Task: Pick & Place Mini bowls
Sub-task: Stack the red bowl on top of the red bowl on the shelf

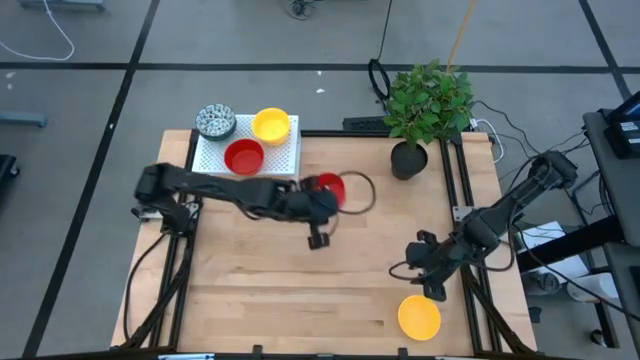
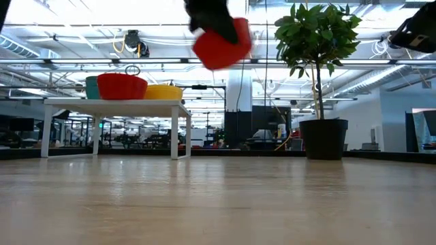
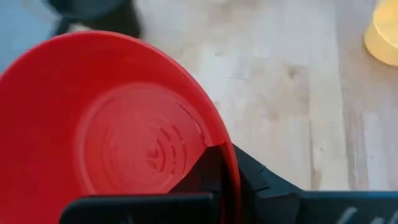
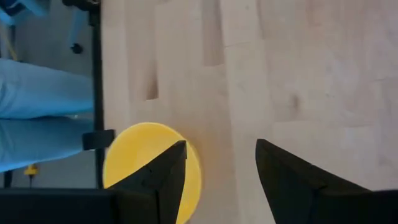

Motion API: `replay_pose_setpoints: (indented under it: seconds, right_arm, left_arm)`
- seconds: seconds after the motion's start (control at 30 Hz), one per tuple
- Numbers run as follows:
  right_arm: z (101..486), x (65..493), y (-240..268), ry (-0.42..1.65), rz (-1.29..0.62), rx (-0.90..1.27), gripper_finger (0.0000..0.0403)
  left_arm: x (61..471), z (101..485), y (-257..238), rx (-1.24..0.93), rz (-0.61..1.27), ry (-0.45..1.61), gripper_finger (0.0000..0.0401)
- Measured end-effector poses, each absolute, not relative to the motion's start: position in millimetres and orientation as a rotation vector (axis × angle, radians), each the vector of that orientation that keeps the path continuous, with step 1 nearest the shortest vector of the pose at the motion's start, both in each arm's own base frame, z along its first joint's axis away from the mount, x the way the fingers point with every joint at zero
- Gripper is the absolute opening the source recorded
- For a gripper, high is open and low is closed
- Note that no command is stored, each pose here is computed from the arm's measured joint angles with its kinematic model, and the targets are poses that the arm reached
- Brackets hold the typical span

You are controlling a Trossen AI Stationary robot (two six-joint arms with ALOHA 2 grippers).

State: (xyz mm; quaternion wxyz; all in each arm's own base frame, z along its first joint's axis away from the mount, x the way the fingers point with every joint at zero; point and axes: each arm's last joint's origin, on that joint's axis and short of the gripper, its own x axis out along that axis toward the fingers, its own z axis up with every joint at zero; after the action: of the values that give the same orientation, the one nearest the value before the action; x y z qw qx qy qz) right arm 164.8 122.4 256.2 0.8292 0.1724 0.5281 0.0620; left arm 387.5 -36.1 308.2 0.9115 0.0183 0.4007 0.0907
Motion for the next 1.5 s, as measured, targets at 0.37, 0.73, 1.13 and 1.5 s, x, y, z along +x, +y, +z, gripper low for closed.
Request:
replay_pose_setpoints:
  seconds: [0.37, 0.73, 1.13, 1.5]
  right_arm:
    - [260.1, 158.8, 138.7, 1.026, 0.147, 0.353, 0.0180]
    - [262.2, 161.2, 139.0, 0.937, 0.080, 0.345, 0.0180]
    - [262.8, 159.0, 142.4, 0.933, 0.009, 0.495, 0.0180]
    - [261.2, 159.8, 143.3, 0.887, -0.057, 0.494, 0.0180]
  left_arm:
    - [294.6, 367.5, 9.6, -0.155, 0.586, 0.913, 0.0008]
    - [254.6, 359.6, 56.9, -0.246, 0.873, 1.186, 0.0014]
    - [247.2, 353.8, 92.9, -0.299, 0.956, 1.251, 0.0016]
    - [244.6, 353.7, 103.0, -0.349, 0.976, 1.237, 0.0012]
